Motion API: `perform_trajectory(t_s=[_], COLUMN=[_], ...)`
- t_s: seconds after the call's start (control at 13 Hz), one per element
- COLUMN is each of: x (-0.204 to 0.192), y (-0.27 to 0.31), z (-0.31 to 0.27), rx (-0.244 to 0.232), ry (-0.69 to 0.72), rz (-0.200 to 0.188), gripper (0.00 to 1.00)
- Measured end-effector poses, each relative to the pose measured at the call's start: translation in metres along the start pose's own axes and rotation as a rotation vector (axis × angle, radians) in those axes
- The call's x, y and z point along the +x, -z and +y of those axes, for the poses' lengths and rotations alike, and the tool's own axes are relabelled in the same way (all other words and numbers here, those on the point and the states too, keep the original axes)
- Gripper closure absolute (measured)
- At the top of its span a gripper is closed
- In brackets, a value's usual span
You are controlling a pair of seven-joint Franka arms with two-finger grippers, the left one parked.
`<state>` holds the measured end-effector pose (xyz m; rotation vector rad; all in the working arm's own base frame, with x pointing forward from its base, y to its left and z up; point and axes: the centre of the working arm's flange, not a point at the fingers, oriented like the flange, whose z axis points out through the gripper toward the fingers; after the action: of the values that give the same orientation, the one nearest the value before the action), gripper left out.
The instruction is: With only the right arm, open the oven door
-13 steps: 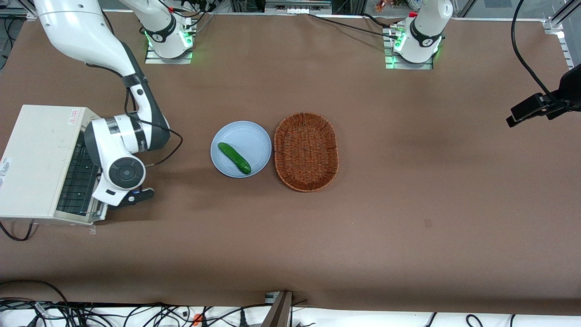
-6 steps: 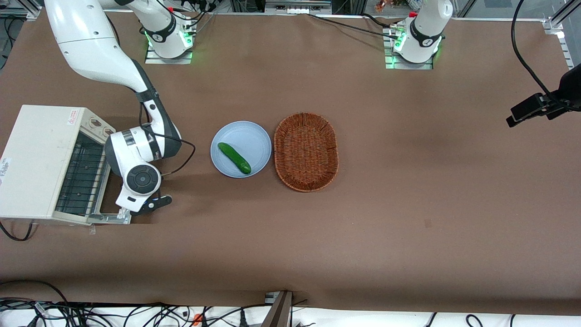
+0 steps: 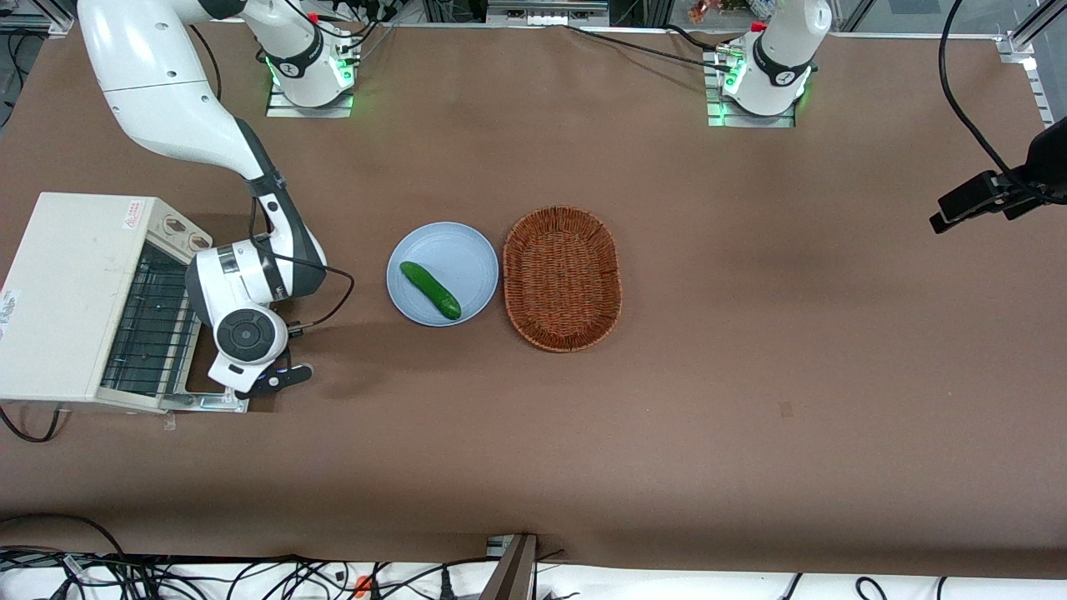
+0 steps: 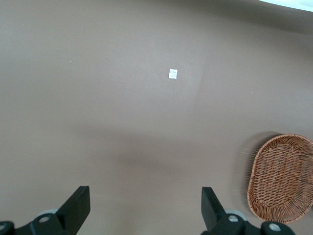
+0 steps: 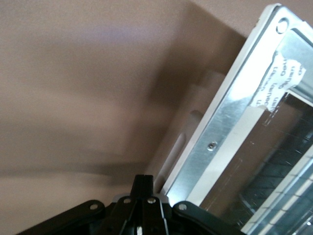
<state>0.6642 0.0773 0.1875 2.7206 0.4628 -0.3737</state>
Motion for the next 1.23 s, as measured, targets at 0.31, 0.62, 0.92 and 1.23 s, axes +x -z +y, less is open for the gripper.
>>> perform_trajectory(t_s=[0.31, 0.62, 0.92, 1.23], x=[-0.001, -0.005, -0.01, -0.013], y=[-0.007, -0.015, -0.024, -0.027], z=[0.016, 0.044, 0.065, 0.07], rx=[0.107, 0.286, 0.435, 0.482], ry=[-0.077, -0.211, -0.325, -0.395], rz=[0.008, 0.006, -0.001, -0.02], gripper=[0.99, 0.99, 0.99, 0.99])
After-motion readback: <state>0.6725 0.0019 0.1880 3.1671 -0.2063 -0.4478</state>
